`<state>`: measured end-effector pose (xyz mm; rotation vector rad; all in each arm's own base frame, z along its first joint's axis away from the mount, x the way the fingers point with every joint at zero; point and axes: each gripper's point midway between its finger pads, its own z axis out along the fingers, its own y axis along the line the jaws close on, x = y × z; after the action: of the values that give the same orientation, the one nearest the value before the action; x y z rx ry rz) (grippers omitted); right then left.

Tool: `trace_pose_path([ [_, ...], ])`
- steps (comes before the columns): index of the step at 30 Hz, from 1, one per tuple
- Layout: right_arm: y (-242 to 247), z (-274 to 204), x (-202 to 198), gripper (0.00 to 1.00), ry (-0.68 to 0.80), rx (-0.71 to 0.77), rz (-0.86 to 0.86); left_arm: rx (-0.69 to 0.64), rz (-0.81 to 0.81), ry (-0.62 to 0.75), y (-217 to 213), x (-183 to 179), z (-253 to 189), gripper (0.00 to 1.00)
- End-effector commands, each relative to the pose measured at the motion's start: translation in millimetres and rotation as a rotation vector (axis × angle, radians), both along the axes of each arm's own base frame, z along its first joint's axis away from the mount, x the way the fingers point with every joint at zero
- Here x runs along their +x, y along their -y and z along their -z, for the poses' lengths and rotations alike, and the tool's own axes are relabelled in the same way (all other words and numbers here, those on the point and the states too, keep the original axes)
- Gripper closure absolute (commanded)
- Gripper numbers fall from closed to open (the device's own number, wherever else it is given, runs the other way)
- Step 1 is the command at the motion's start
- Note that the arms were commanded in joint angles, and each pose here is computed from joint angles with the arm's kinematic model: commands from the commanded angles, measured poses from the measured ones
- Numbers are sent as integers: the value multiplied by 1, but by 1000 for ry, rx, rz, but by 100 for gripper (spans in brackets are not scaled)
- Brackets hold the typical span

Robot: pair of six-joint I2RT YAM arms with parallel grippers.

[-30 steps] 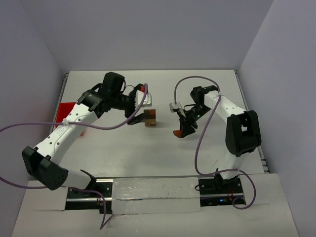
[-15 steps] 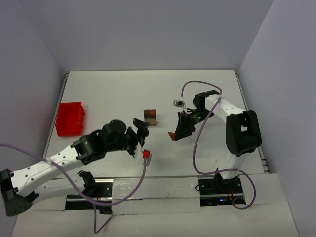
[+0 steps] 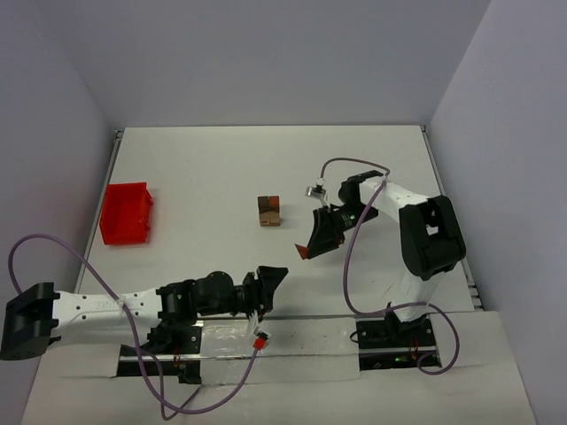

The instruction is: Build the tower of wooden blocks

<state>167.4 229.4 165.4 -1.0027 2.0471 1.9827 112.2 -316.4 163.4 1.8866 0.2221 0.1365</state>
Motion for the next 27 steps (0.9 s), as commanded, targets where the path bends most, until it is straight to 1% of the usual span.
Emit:
trace_pose_path([
  [1,-11,-18,-24,100,-168,17,-24,-204,8,83,10,-2,-50,51],
  [2,-13,-18,-27,100,-173,17,-33,-206,7,85,10,-2,-49,52],
  [4,-19,-19,-36,100,-192,23,-63,-227,8,109,8,-3,-51,51],
  [7,-23,-21,-42,100,-206,28,-82,-229,15,129,6,-4,-49,45],
  [8,-25,-23,-43,100,-215,33,-85,-229,16,135,5,-4,-48,41],
  [10,-28,-26,-45,100,-227,42,-88,-222,18,140,4,-4,-45,39],
  [21,-37,-35,-64,100,-255,39,-152,-196,52,168,6,-9,-34,39],
  [27,-40,-38,-65,100,-288,30,-160,-171,63,206,7,-9,-28,39],
])
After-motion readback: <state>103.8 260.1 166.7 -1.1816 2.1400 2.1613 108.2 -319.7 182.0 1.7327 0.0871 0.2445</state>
